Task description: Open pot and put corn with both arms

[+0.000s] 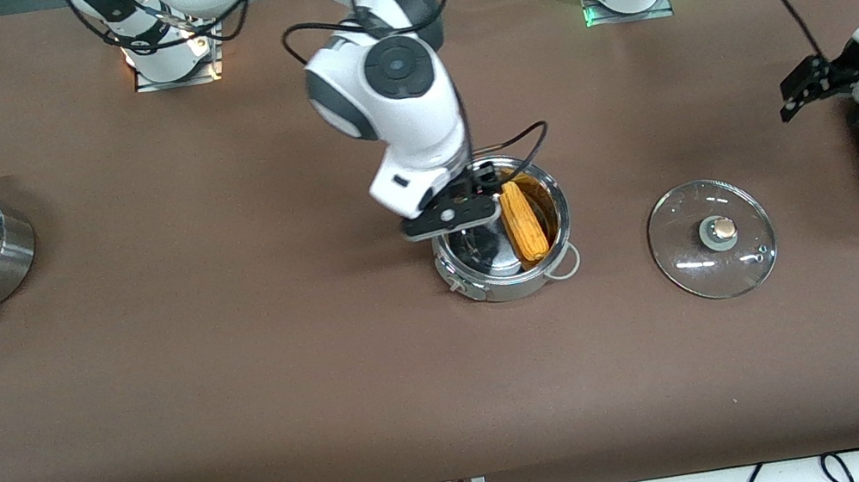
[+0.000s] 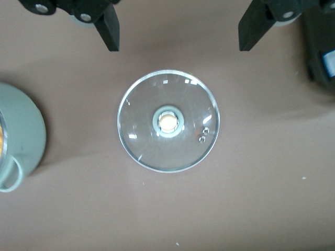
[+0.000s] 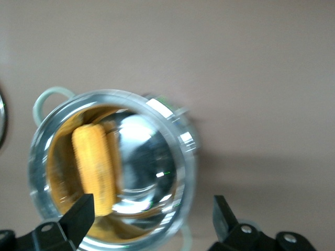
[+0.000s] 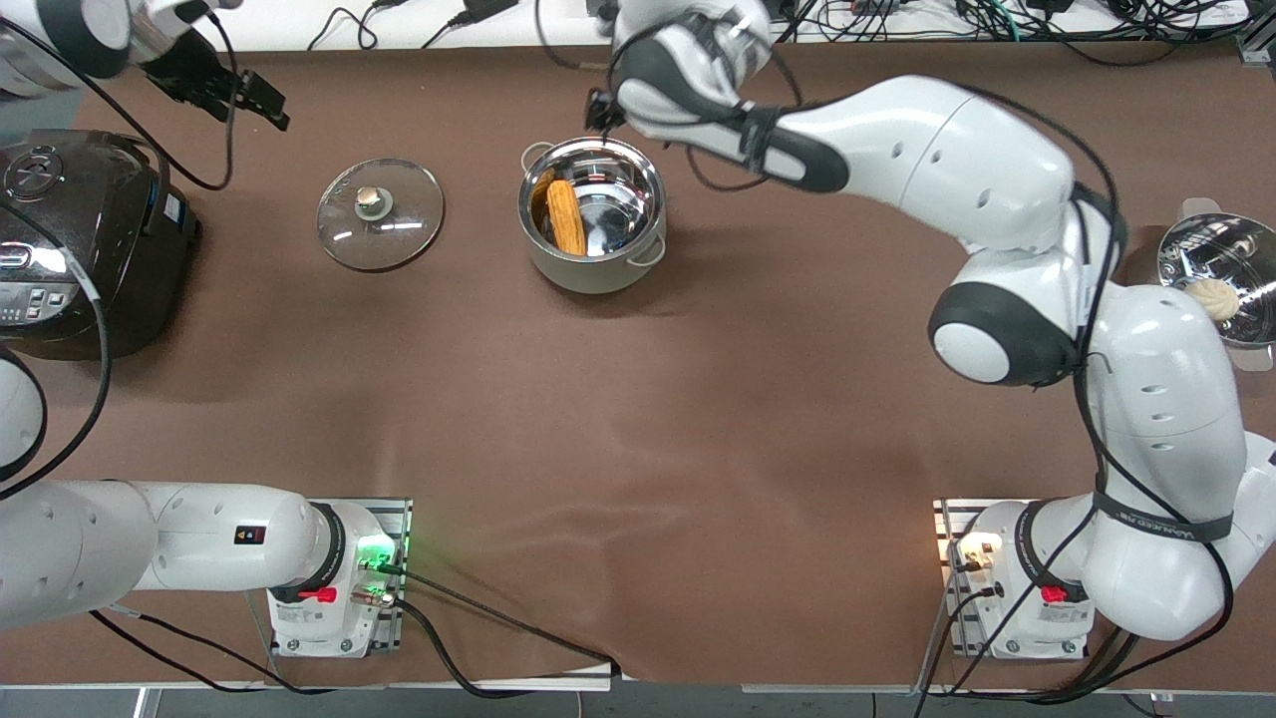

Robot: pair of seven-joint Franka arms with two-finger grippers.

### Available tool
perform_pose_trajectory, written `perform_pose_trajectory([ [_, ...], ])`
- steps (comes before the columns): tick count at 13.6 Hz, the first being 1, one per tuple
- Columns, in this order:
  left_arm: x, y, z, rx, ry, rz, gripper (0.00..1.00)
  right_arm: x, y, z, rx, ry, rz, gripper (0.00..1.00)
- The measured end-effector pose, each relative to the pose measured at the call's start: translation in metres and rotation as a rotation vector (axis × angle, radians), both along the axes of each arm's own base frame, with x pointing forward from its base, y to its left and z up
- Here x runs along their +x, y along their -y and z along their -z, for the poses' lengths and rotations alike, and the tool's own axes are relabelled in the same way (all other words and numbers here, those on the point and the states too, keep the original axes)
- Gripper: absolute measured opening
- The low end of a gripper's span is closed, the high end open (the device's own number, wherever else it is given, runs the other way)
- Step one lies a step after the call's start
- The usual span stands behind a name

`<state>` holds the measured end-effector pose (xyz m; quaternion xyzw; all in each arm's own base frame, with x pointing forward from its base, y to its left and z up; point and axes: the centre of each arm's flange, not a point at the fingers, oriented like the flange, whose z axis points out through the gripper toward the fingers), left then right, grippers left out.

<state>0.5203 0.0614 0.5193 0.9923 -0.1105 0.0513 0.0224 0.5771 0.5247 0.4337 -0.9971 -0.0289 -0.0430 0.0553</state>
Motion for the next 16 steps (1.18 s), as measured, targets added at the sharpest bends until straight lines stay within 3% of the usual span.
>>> perform_pose_trajectory([
  [3,-0.006,-0.002,-0.056,0.046,-0.072,0.008,1.00,0.045,0.081,-0.037,-0.029,-0.016,-0.002,1.00],
  [7,-0.005,0.022,-0.096,0.077,-0.141,-0.071,1.00,0.095,0.198,-0.068,-0.051,-0.040,0.138,1.00],
  [9,0.008,0.039,-0.111,0.082,-0.136,-0.134,1.00,0.108,0.246,-0.079,-0.063,-0.062,0.195,1.00],
  [12,0.021,0.045,-0.124,0.075,-0.136,-0.252,1.00,0.116,0.294,-0.099,-0.062,-0.058,0.251,1.00],
  [16,0.023,0.042,-0.127,0.057,-0.137,-0.297,1.00,0.123,0.415,-0.124,-0.095,-0.112,0.275,1.00],
])
